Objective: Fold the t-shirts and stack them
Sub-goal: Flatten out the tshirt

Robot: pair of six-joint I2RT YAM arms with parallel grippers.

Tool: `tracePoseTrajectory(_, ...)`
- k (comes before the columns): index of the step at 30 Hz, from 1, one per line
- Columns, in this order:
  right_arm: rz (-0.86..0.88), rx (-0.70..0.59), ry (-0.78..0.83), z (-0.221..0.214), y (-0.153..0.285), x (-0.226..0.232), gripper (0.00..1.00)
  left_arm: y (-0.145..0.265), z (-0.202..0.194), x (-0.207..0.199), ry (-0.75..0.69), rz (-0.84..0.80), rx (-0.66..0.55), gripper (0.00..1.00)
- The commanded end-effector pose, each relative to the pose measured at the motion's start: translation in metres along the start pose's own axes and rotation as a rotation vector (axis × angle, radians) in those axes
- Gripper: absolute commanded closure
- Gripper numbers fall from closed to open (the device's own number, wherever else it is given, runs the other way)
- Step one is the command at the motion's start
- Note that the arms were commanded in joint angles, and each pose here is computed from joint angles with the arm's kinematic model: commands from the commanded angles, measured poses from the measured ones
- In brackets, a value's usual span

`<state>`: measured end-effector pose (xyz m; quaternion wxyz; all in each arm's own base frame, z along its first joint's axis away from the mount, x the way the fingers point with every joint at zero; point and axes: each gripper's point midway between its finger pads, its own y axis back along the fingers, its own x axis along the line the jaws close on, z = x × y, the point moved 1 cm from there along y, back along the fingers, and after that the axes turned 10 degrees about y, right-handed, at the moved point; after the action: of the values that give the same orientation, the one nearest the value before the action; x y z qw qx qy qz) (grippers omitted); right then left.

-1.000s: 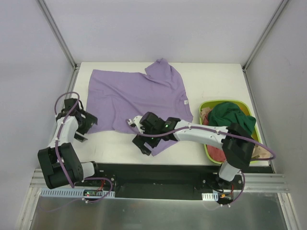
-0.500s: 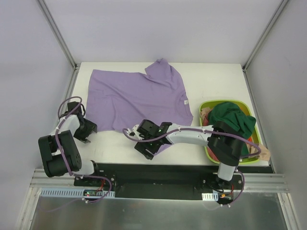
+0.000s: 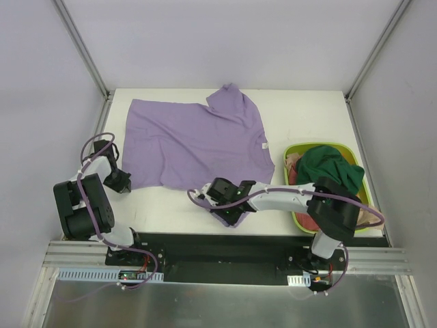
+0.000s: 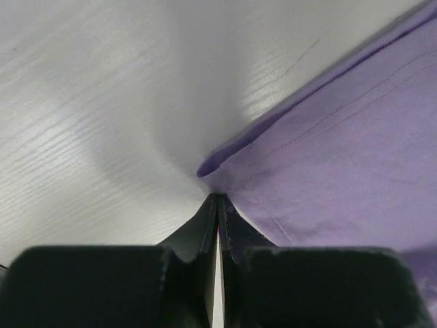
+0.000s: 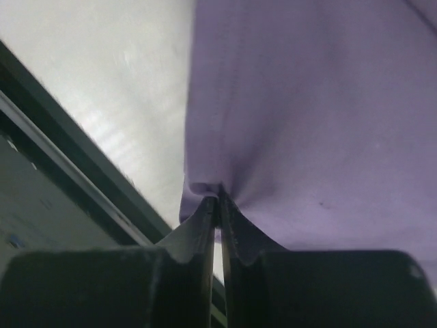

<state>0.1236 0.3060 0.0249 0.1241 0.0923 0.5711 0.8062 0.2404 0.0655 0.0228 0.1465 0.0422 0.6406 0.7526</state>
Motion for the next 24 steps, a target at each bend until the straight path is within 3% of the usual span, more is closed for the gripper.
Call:
tracePoseTrajectory(1, 0.024, 0.134, -0.062, -0.06, 0.018, 0.013, 0.96, -0.001, 0.021, 0.022, 0.011, 0.073, -0.149, 1.0)
tracePoseTrajectory(10, 0.106, 0.152, -0.115, -0.094, 0.04, 0.032, 0.99, 0.012, 0.03, 0.041, 0.086, 0.083, -0.262, 1.0)
tracePoseTrajectory(15, 0.017, 0.141, -0.169, -0.095, 0.066, 0.021, 0.94, 0.018, 0.021, 0.021, 0.056, -0.011, -0.175, 1.0)
tracePoseTrajectory(16, -0.012, 0.146, -0.184, -0.096, 0.071, 0.017, 0.75, 0.021, 0.017, 0.012, 0.044, -0.053, -0.139, 1.0)
tracePoseTrajectory(18, -0.081, 0.13, -0.204, -0.094, 0.079, 0.006, 0.01, 0.028, 0.008, -0.003, 0.026, -0.132, -0.071, 1.0)
tracePoseTrajectory(21, -0.103, 0.023, -0.209, -0.071, 0.094, -0.001, 0.04, 0.047, -0.001, -0.025, 0.025, -0.254, -0.008, 1.0)
tracePoseTrajectory(23, -0.121, -0.072, -0.207, -0.051, 0.109, -0.009, 0.04, 0.067, 0.003, -0.039, 0.021, -0.332, -0.027, 1.0)
tracePoseTrajectory(24, -0.145, -0.12, -0.217, -0.041, 0.116, -0.017, 0.04, 0.078, 0.005, -0.045, 0.021, -0.369, -0.043, 0.95)
